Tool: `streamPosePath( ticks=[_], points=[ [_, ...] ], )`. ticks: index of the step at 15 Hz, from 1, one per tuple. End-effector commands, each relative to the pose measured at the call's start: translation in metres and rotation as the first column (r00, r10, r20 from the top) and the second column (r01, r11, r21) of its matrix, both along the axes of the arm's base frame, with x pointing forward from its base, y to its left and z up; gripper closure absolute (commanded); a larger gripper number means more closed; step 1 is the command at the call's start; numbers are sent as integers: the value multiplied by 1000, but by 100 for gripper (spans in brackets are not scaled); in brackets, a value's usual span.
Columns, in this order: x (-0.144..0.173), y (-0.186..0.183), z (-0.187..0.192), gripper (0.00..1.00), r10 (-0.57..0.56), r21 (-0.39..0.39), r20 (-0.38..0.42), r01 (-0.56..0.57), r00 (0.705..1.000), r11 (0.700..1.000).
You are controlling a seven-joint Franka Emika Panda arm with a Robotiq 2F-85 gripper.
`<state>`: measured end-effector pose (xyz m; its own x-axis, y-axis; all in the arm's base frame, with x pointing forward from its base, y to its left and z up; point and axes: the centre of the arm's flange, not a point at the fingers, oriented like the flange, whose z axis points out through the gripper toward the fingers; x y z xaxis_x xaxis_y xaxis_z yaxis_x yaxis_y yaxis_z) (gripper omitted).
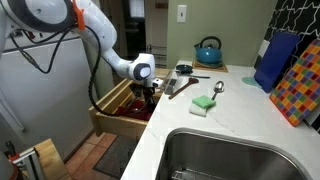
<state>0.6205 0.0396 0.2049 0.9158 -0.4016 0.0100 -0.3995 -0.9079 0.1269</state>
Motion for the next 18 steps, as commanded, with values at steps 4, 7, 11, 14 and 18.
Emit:
streamPosePath(
  ticks=[4,7,11,14,18],
  points=[
    [-5,8,3,93,11,-22,15,-10,1000,1000],
    [-8,13,17,93,16,-18,6,-15,1000,1000],
    [-7,16,38,92,19,-12,25,-19,1000,1000],
    [-4,16,39,90,22,-17,13,-22,1000,1000],
    [-3,13,23,58,37,-21,-10,-37,999,999]
  ],
)
